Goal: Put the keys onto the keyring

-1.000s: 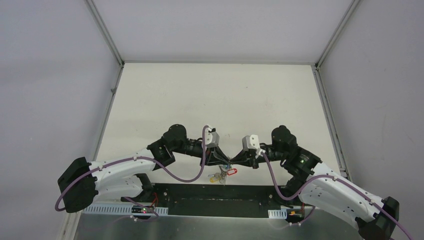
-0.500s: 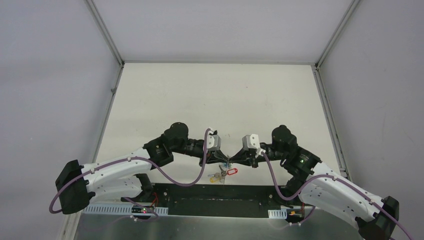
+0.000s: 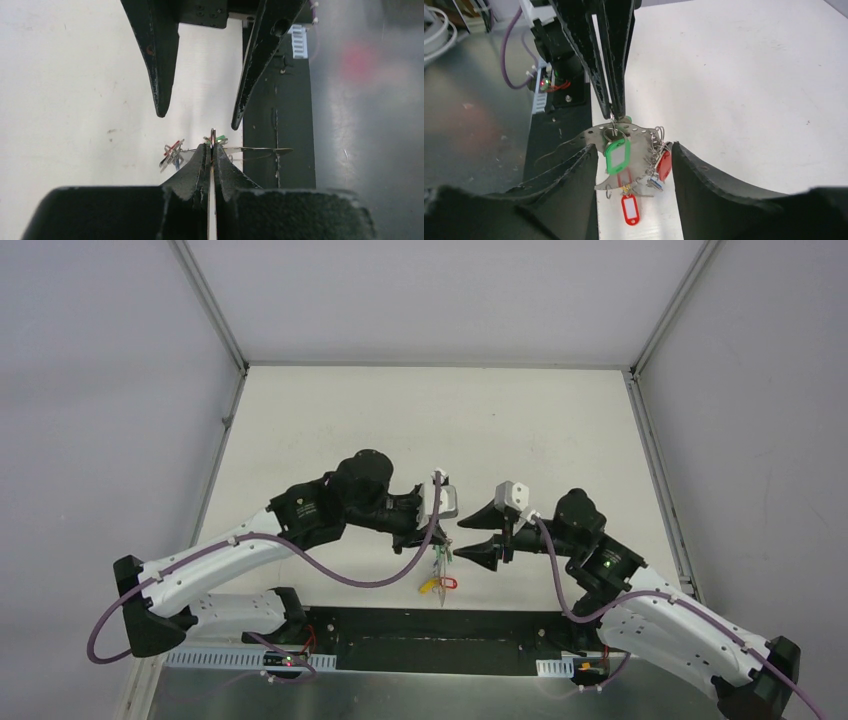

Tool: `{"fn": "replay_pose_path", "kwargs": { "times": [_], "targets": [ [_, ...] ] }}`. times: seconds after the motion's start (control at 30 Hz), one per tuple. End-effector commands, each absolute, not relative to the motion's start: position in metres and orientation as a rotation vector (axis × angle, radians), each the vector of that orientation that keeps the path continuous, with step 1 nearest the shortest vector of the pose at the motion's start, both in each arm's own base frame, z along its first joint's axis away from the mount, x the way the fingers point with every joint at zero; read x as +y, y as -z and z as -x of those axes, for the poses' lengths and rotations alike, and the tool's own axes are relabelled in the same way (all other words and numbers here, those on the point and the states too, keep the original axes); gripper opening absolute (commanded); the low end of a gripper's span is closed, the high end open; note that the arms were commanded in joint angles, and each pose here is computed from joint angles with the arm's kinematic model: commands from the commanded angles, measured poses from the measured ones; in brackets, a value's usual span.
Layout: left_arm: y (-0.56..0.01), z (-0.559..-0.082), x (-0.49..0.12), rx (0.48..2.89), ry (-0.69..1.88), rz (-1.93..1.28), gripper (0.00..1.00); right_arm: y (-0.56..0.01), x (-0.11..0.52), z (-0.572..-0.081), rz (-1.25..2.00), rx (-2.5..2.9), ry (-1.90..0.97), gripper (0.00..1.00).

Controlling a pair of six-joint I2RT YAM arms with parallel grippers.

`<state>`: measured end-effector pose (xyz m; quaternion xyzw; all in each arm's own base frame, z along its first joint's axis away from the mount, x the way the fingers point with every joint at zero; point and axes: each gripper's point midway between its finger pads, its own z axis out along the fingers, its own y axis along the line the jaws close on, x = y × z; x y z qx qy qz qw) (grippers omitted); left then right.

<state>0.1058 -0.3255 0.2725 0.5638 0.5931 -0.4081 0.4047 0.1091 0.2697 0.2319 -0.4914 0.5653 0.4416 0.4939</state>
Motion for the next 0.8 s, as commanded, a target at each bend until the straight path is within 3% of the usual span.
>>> {"fn": "replay_pose_path", "kwargs": {
  "times": [0.0,0.3,0.77],
  "targets": [
    [-0.270,-0.111,-0.315,1.646,0.902,-1.487,0.00,-0.272,0.282,-0.116,1.022,1.332,-1.182,0.55],
    [-0.262,-0.113,-0.311,1.776,0.694,-1.595,0.00,-0.274,0.297,-0.109,1.005,1.305,-1.317,0.37],
    [-0.259,-0.108,-0.323,1.767,0.693,-1.621,0.00,-0.239,0.304,-0.106,1.034,1.375,-1.361,0.33]
  ]
}}
